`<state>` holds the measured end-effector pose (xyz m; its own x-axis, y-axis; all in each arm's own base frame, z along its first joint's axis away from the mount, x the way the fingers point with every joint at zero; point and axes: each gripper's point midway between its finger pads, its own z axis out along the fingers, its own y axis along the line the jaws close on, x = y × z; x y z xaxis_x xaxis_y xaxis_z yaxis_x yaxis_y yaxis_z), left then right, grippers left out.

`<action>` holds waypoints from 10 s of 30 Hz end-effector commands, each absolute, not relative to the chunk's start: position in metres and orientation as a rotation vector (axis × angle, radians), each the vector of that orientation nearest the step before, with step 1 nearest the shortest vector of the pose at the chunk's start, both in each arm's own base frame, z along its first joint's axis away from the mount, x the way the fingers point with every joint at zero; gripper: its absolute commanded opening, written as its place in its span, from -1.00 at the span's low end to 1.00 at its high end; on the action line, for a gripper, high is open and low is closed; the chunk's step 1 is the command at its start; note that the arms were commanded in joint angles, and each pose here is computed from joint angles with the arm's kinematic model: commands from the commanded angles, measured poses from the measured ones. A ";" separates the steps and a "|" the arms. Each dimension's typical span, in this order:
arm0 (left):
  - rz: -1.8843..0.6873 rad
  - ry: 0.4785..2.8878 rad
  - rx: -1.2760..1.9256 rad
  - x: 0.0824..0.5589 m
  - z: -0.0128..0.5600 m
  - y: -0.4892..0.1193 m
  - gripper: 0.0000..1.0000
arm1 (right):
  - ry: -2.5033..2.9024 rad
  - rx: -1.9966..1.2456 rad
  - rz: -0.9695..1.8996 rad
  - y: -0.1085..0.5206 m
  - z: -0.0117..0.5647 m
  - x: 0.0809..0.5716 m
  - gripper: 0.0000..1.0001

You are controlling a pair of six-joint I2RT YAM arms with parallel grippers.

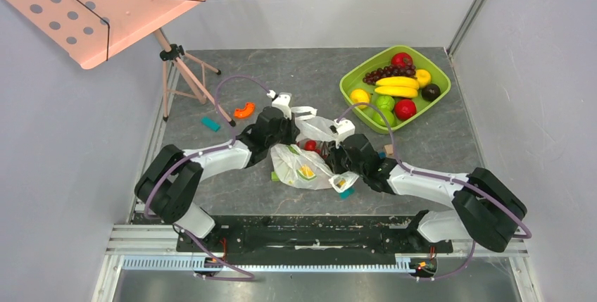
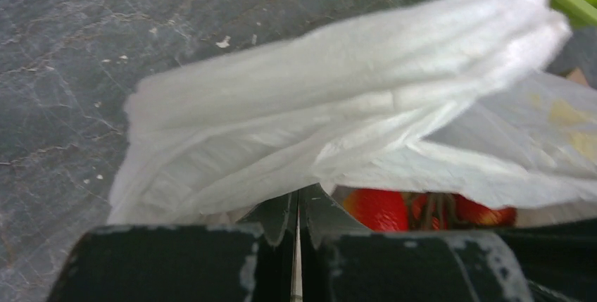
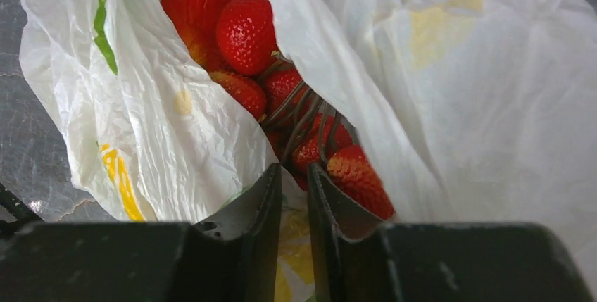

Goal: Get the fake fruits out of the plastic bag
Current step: Adjust the plastic bag at the center of the board, then take out the fake fruit from the plastic bag, then place the fake fruit in the bin, then adjust the plastic bag at the center of the board.

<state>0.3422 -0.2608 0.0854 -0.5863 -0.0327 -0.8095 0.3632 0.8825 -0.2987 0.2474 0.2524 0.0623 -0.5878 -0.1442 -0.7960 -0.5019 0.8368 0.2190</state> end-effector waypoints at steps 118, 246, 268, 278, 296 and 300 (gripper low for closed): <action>-0.659 1.902 0.349 0.264 0.172 -0.284 -0.96 | 1.523 -0.282 0.759 0.273 0.336 0.301 -1.00; -0.860 1.817 0.671 0.203 0.214 -0.344 -0.96 | 2.148 -0.393 0.464 0.227 0.144 0.243 -0.87; -0.857 1.960 0.793 0.155 0.133 -0.357 -0.96 | 2.218 -0.402 0.604 0.212 0.097 0.195 -0.73; -0.843 2.057 0.808 0.122 0.082 -0.346 -0.96 | 2.208 -0.366 0.648 0.205 0.086 0.181 -0.09; -0.781 2.147 0.778 0.110 0.032 -0.328 -0.96 | 2.110 -0.573 0.808 0.249 0.106 0.172 0.36; -0.783 2.156 0.777 0.108 0.026 -0.329 -0.96 | 2.135 -0.593 0.768 0.254 0.097 0.173 0.40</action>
<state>0.1088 -0.3276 0.0316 -0.5441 0.3232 -0.7742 0.7416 0.6169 -0.2637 0.1639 0.2352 0.0758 -0.6454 -0.1666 -0.7454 -0.5816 0.7398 0.3383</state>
